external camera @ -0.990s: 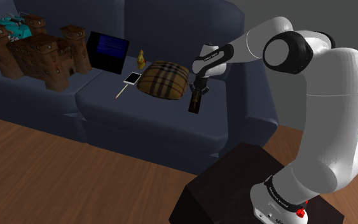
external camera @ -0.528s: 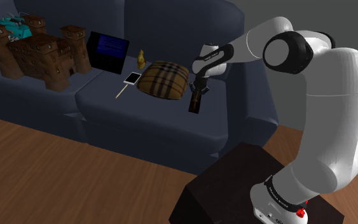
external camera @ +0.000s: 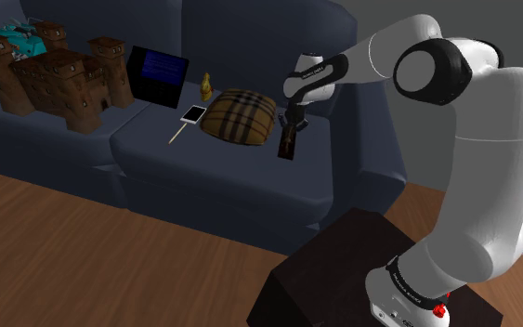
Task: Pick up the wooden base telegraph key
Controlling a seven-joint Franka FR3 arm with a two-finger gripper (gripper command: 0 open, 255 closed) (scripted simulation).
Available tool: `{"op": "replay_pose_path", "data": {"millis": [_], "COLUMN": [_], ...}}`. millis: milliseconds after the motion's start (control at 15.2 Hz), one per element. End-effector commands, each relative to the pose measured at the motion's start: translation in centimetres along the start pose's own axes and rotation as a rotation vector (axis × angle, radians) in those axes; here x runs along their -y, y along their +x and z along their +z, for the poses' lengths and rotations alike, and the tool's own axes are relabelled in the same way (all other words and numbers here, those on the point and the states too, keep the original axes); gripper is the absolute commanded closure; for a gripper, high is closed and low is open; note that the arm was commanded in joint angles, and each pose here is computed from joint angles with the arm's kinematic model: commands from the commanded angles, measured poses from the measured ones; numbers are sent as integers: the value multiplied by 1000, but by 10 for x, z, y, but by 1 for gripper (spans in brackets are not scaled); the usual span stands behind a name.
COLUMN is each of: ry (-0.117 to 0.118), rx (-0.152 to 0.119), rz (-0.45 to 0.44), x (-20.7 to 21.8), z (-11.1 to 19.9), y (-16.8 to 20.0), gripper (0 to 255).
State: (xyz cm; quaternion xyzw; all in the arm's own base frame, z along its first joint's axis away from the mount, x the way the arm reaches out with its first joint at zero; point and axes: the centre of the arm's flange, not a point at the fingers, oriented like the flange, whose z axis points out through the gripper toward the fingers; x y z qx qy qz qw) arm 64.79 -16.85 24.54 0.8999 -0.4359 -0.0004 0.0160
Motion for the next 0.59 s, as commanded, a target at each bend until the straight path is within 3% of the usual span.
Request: {"op": "replay_pose_path", "data": {"millis": [0, 528], "ry": [0, 0], "rx": [-1, -1], "rz": [0, 0], "x": [-1, -2], "z": [-11, -43], "y": [1, 2], "gripper": [255, 255]}}
